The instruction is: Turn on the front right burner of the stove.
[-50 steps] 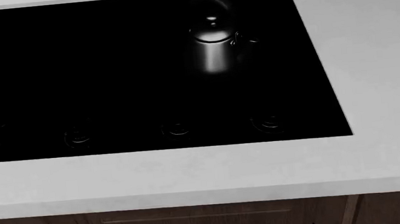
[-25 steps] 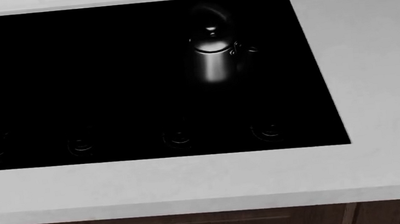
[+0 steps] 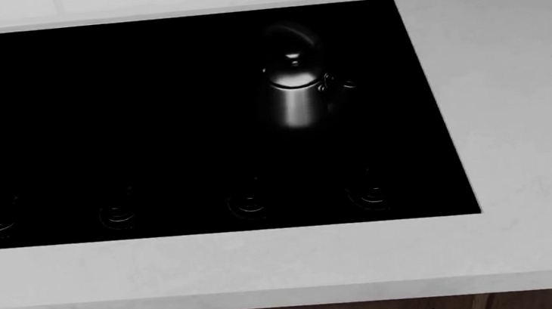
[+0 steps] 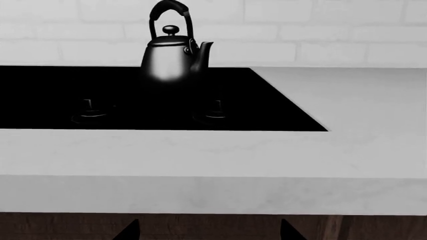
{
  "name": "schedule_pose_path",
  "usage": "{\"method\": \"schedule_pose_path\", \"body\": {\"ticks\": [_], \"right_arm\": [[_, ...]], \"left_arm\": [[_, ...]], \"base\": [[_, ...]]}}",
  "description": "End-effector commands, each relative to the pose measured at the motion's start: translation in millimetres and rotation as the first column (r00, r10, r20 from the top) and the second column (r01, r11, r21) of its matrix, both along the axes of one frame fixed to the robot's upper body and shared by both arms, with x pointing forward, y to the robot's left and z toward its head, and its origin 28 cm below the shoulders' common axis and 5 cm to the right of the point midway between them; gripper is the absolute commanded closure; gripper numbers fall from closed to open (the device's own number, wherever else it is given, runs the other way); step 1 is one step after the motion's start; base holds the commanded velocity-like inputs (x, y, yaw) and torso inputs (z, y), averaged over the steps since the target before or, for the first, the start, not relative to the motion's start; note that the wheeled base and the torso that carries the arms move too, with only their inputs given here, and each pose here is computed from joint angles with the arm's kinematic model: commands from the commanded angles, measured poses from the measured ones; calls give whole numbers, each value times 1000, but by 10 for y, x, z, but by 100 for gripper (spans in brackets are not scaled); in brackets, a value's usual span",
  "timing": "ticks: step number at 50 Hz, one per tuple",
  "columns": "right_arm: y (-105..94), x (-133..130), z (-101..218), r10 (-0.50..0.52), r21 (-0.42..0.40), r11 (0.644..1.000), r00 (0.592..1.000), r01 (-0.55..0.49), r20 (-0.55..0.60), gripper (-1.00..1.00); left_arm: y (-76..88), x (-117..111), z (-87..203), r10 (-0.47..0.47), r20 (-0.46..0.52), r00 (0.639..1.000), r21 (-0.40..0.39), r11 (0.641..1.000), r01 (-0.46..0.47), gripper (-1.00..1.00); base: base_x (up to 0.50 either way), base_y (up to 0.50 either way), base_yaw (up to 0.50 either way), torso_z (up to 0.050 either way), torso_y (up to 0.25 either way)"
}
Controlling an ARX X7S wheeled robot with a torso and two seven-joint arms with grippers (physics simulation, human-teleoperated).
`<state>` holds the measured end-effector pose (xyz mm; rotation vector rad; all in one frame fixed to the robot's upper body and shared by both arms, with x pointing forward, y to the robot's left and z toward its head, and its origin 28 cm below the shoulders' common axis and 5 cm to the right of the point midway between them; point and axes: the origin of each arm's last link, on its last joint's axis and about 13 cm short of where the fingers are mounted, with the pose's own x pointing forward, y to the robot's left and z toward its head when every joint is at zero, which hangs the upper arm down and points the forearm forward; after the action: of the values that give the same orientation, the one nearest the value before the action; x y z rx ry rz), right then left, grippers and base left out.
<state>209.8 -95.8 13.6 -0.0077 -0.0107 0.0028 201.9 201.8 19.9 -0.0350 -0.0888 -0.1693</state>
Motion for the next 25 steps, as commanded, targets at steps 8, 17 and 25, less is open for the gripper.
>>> {"method": "schedule_pose_path", "body": {"ticks": [8,17,25], "right_arm": [[-18,-27,60,-20,2,1000,1000,20,21,-100],[-20,-117,448,7,4,1000,998,-8,65,-100],[-49,-139,638,11,5,1000,995,-11,94,-100]], "left_arm": [[39,13,18,92,-17,996,-7,996,-92,-100],[34,-9,240,103,46,994,50,993,-105,-100],[57,12,548,109,111,988,41,993,-114,-100]], "base": [[0,0,0,20,0],[0,0,0,0,0],[0,0,0,0,0]]}}
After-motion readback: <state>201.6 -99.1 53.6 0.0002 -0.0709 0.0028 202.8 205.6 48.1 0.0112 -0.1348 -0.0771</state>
